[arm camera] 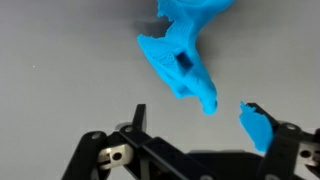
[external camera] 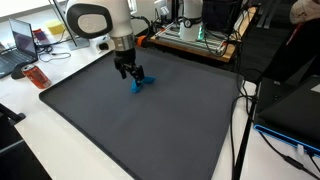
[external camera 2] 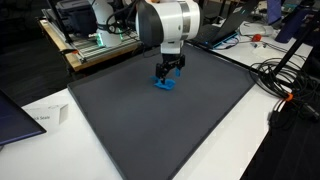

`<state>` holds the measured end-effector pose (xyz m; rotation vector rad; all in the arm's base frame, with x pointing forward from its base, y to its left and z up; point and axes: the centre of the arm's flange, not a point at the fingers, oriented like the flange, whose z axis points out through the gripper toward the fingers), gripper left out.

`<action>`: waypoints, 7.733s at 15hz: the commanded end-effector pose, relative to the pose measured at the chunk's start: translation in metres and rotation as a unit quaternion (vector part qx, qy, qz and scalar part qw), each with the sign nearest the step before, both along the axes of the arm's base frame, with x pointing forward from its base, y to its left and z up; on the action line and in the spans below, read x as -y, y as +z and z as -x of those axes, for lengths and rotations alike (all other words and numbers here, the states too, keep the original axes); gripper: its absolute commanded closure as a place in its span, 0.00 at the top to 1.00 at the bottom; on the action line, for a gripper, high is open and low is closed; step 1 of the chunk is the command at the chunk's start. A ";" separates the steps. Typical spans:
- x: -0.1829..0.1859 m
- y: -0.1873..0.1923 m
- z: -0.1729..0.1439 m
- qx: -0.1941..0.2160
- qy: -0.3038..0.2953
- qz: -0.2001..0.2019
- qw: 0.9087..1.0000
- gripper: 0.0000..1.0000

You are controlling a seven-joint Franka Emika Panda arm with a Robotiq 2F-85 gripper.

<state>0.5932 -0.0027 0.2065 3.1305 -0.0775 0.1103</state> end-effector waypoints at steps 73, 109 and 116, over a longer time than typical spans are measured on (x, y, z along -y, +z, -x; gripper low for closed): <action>-0.034 0.230 0.121 -0.013 0.050 -0.039 0.998 0.94; -0.030 0.084 0.149 -0.100 -0.156 -0.055 0.981 1.00; -0.018 0.071 0.182 -0.135 -0.262 -0.090 0.951 1.00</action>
